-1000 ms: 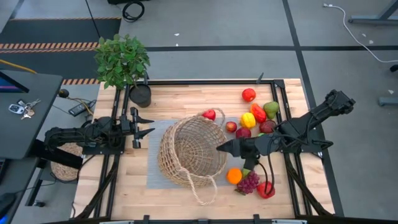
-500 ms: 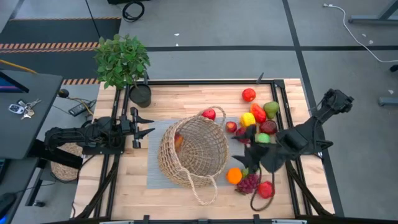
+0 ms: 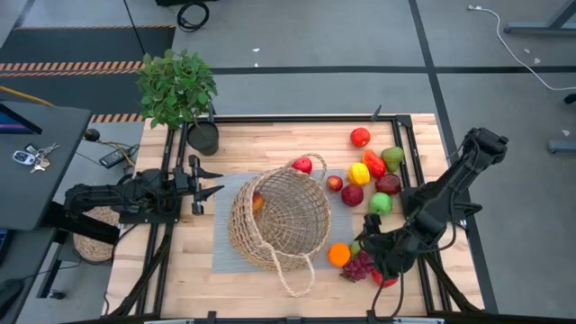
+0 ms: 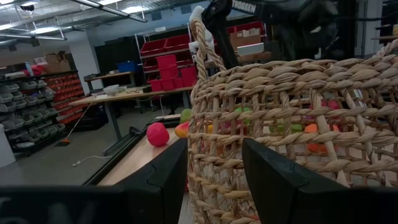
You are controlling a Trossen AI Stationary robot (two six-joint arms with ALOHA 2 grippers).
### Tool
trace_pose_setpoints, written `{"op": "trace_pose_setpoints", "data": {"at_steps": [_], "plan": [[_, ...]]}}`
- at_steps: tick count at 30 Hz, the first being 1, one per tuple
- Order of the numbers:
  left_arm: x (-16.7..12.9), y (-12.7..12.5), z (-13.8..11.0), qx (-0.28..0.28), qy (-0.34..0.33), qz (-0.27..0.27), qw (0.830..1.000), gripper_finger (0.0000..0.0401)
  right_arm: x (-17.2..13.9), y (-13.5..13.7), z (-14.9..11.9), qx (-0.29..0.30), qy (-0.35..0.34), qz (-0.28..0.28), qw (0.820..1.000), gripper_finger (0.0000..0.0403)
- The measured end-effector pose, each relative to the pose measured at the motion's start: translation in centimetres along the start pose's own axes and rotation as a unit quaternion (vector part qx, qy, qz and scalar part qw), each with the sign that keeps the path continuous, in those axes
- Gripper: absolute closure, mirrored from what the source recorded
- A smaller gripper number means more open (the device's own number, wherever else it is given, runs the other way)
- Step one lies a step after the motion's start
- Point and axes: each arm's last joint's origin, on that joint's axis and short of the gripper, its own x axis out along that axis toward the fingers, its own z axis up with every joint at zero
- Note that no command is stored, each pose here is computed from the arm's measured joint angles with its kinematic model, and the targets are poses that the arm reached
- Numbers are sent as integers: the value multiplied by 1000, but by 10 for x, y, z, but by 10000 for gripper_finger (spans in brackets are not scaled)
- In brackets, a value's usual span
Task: Build produce basket
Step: Put the orange into the brown basket
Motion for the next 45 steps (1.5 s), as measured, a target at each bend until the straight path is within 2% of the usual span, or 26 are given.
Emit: {"op": "trace_pose_setpoints", "data": {"at_steps": [6, 15, 19, 26, 37, 45], "plan": [[0, 0, 0, 0, 0, 0, 1000, 241, 23, -6, -18, 10, -72, -4, 997, 46], [0, 0, 0, 0, 0, 0, 1000, 241, 44, -1, -21, -11, -139, -29, 990, 46], [0, 0, 0, 0, 0, 0, 1000, 241, 64, 6, -24, -44, -142, -33, 988, 46], [0, 0, 0, 0, 0, 0, 1000, 241, 87, 6, -27, -65, -135, -49, 988, 46], [0, 0, 0, 0, 0, 0, 1000, 241, 110, -2, -32, -58, -103, -59, 991, 46], [0, 0, 0, 0, 0, 0, 1000, 241, 111, -5, -32, -47, -96, -54, 993, 61]]}}
